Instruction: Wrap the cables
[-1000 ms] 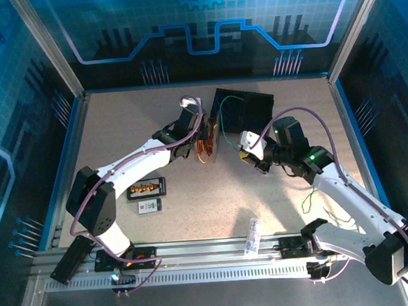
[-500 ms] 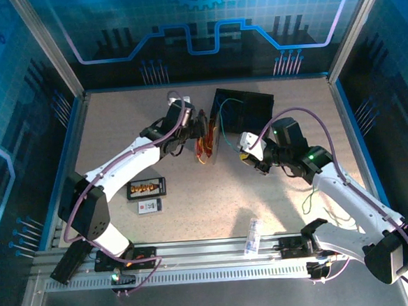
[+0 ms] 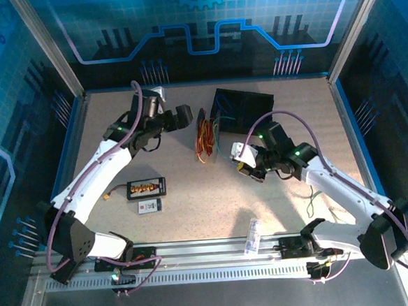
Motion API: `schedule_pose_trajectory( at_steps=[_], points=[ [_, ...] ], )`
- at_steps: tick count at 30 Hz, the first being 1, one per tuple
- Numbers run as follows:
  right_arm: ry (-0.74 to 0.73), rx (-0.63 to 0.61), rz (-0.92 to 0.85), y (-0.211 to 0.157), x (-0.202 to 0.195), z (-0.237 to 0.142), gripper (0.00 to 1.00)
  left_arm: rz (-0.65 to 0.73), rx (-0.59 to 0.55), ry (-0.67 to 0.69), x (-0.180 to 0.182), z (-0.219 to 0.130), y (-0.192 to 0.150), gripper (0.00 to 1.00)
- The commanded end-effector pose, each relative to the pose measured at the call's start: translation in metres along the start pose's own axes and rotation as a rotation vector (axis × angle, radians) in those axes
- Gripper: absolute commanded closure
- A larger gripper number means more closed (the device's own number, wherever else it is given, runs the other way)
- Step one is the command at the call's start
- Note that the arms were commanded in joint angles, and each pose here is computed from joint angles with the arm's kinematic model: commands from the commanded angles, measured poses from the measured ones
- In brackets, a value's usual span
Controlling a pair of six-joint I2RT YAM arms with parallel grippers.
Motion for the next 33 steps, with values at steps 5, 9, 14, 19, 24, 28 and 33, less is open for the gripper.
schedule_pose_trajectory(
  at_steps=[5,9,14,19,24,28,33],
  points=[
    [-0.062,0.147,-0.160,0.012,-0.005,0.006,1.00,0.093,0.114,-0.068,-0.016,-0.017,0.014,0.01],
    [-0.079,0.154,-0.230,0.019,-0.008,0.006,1.00,0.125,0.127,-0.058,-0.015,-0.010,0.014,0.01],
    [-0.051,0.158,-0.376,0.024,-0.006,0.006,1.00,0.163,0.143,-0.083,-0.021,-0.001,0.018,0.01],
    [0.006,0.211,-0.510,0.021,-0.010,0.012,1.00,0.179,0.264,-0.065,-0.025,0.022,0.022,0.01],
    [0.066,0.257,-0.548,0.017,-0.017,0.008,1.00,0.197,0.288,-0.049,-0.027,0.034,0.024,0.00],
    [0.057,0.269,-0.588,0.015,-0.021,0.008,1.00,0.214,0.315,-0.049,-0.029,0.042,0.024,0.01],
    [0.074,0.230,-0.633,0.015,-0.028,0.006,1.00,0.280,0.392,-0.020,-0.033,0.059,0.018,0.01]
  ],
)
Point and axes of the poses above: each hand's point on the last joint's axis, 136 mm out from that joint toward the fingers, its own z axis out along the fingers, its own x axis along the line the jaws close on, y = z × x, the point moved 8 cm from there along -z, back along the fingers, and after that the axes turned 6 degrees about z, right-handed, at the moved point
